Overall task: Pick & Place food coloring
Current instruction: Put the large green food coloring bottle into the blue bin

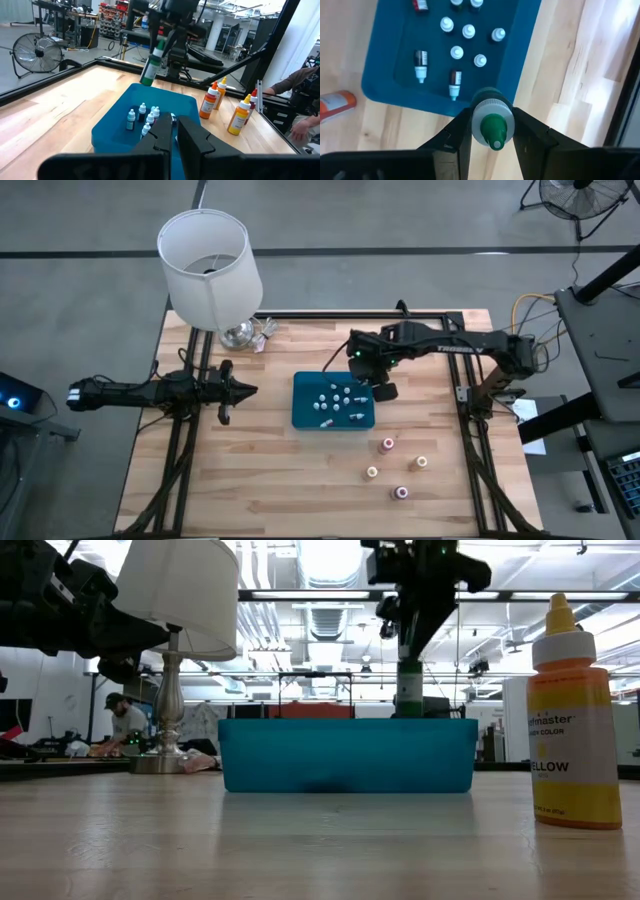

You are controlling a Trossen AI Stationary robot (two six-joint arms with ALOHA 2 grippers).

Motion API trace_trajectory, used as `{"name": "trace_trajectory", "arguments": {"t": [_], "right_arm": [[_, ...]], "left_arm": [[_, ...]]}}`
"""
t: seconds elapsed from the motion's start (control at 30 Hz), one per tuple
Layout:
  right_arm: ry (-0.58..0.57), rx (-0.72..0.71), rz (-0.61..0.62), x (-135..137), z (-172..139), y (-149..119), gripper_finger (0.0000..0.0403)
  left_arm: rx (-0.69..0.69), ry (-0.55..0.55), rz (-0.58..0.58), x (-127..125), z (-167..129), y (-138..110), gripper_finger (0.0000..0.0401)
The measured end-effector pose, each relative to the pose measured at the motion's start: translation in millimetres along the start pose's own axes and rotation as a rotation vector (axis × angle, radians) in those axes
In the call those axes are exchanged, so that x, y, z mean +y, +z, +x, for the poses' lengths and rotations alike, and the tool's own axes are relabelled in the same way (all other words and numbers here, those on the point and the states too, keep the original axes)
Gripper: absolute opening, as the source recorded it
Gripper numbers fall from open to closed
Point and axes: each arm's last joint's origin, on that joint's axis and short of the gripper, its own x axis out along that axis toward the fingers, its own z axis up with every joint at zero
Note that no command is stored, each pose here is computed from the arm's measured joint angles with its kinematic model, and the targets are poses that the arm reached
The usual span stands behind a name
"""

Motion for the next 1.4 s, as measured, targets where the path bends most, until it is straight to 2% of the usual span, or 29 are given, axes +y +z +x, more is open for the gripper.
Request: {"name": "trace_trajectory", "arguments": {"t": [0.73, 1.4], "right_arm": [[0.005, -0.009, -0.009, -2, 62, -22, 0.0105], [0.036, -0.024, 0.013, -7, 79, -34, 0.0105]], "left_arm": [[0.000, 0.000, 0.000, 0, 0, 0, 0.0002], [0.000, 0.000, 0.000, 0, 0, 0, 0.0002]]}}
